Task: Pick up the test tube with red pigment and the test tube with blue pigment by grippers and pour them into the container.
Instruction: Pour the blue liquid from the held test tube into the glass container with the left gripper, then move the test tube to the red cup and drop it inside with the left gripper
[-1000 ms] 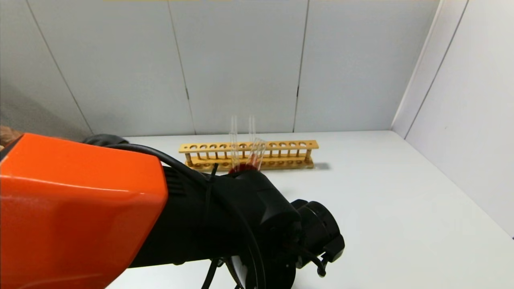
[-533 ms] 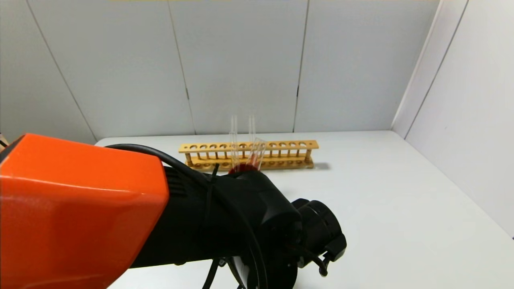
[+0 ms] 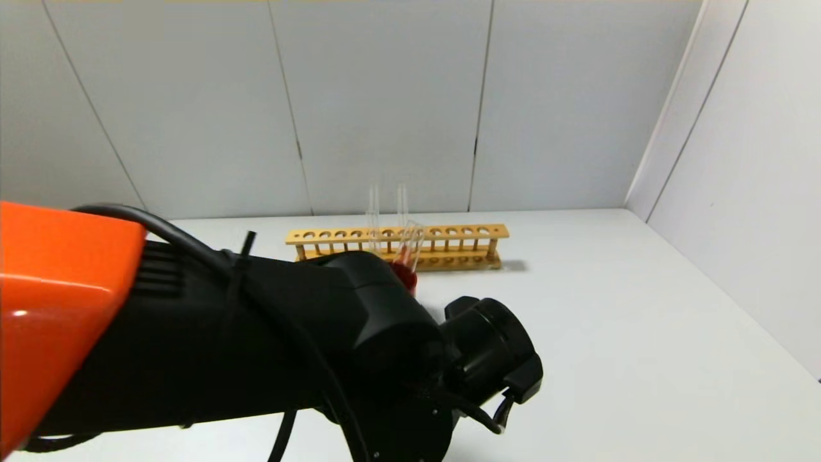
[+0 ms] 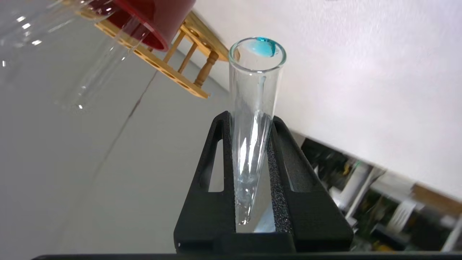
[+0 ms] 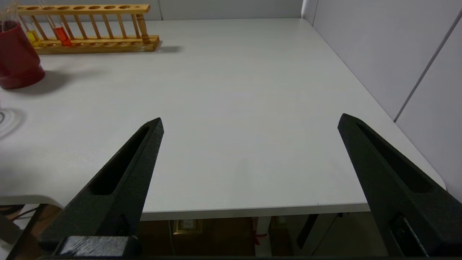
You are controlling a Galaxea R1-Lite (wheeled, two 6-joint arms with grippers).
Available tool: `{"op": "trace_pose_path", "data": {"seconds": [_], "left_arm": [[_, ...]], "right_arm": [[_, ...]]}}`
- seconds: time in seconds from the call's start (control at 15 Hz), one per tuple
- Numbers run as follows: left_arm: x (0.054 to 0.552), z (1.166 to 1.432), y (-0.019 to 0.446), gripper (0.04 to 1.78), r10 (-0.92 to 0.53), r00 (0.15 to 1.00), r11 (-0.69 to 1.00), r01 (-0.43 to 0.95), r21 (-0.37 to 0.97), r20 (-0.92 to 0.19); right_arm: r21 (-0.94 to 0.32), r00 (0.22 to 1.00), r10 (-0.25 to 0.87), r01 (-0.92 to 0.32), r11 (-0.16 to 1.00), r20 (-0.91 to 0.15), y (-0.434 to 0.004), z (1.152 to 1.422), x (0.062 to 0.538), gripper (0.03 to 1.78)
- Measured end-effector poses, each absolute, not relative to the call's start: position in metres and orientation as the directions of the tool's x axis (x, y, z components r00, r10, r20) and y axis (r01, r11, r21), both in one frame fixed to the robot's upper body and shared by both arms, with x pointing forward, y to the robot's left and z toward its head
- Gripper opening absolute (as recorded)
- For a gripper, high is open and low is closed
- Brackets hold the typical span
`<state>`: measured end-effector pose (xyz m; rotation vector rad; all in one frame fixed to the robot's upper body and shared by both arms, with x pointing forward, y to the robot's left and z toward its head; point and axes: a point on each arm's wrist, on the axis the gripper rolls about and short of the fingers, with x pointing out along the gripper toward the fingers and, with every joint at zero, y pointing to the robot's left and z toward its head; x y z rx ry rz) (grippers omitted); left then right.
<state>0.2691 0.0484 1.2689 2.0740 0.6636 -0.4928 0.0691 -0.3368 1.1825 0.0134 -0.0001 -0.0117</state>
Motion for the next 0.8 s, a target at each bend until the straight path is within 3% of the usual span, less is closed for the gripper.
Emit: {"op": "trace_pose_path", "data": {"seconds": [0.27, 0.47, 0.8], "left_arm": [[0.264, 1.288, 0.067, 0.33, 0.200, 0.763, -0.263, 0.647, 0.716, -0.615], [0.266, 1.303, 0.075, 0.33, 0.086, 0.762, 0.001, 0.644, 0.765, -0.642], [0.271, 1.319, 0.098, 0.33, -0.046, 0.750, 0.358, 0.629, 0.690, -0.660]], "right_arm": [[0.013, 1.000, -0.013, 0.013, 1.000, 0.000, -0.337, 1.182, 0.069, 1.70], [0.013, 1.000, -0.013, 0.013, 1.000, 0.000, -0.337, 1.182, 0.069, 1.70], [0.014, 1.000, -0.012, 0.012, 1.000, 0.000, -0.337, 1.182, 0.069, 1.70]]}}
